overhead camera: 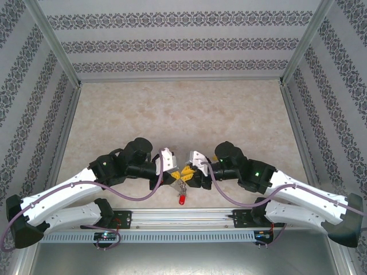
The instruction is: Put the keys on the keyring
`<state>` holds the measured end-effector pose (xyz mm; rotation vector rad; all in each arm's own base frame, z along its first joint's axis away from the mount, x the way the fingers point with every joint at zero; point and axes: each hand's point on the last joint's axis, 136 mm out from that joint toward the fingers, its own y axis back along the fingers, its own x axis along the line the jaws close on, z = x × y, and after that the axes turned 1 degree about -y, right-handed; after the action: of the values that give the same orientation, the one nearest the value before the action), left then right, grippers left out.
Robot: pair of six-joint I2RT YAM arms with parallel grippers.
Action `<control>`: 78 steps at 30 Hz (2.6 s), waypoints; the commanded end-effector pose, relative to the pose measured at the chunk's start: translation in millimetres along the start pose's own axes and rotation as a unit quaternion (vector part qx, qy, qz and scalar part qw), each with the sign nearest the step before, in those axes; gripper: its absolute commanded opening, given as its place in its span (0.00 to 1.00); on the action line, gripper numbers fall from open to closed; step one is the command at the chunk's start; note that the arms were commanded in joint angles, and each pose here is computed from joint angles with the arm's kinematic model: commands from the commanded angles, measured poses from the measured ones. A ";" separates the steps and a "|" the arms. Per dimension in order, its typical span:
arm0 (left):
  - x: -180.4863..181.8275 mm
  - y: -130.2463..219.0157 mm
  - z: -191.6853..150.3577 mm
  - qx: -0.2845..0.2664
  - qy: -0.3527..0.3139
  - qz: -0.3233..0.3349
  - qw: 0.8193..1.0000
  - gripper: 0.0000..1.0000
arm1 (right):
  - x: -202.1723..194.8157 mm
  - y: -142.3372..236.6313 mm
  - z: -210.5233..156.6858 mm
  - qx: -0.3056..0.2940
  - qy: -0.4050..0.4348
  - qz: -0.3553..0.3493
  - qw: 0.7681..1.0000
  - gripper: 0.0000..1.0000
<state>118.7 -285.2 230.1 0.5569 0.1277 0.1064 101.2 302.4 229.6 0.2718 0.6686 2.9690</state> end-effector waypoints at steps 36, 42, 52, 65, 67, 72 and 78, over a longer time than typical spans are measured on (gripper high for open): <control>-13.1 6.1 17.0 -0.022 -0.035 -0.018 0.999 0.00 | 7.6 0.8 17.7 -0.027 0.025 0.015 0.999 0.00; -15.0 16.3 25.3 -0.065 -0.037 -0.005 0.997 0.26 | 9.6 14.0 29.6 -0.077 0.028 0.008 0.997 0.00; -16.1 20.1 34.1 -0.150 -0.029 0.002 0.988 0.39 | 22.4 31.8 41.2 -0.152 0.031 0.037 0.987 0.00; -16.1 17.0 47.1 -0.191 -0.045 -0.005 0.980 0.24 | 17.0 28.4 45.1 -0.195 0.016 0.037 0.980 0.00; -16.4 16.6 45.8 -0.191 -0.045 -0.006 0.980 0.21 | 15.3 29.0 46.6 -0.202 0.013 0.036 0.979 0.00; -14.0 18.1 42.7 -0.196 -0.047 0.005 0.979 0.24 | 13.2 32.6 53.1 -0.226 0.006 0.043 0.973 0.00; -14.8 21.1 42.2 -0.198 -0.053 0.009 0.979 0.23 | 11.5 34.9 55.1 -0.241 -0.003 0.047 0.969 0.00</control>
<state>114.0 -291.3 272.0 0.1984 0.0230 0.1328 99.5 297.0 269.1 0.3258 0.0824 3.0679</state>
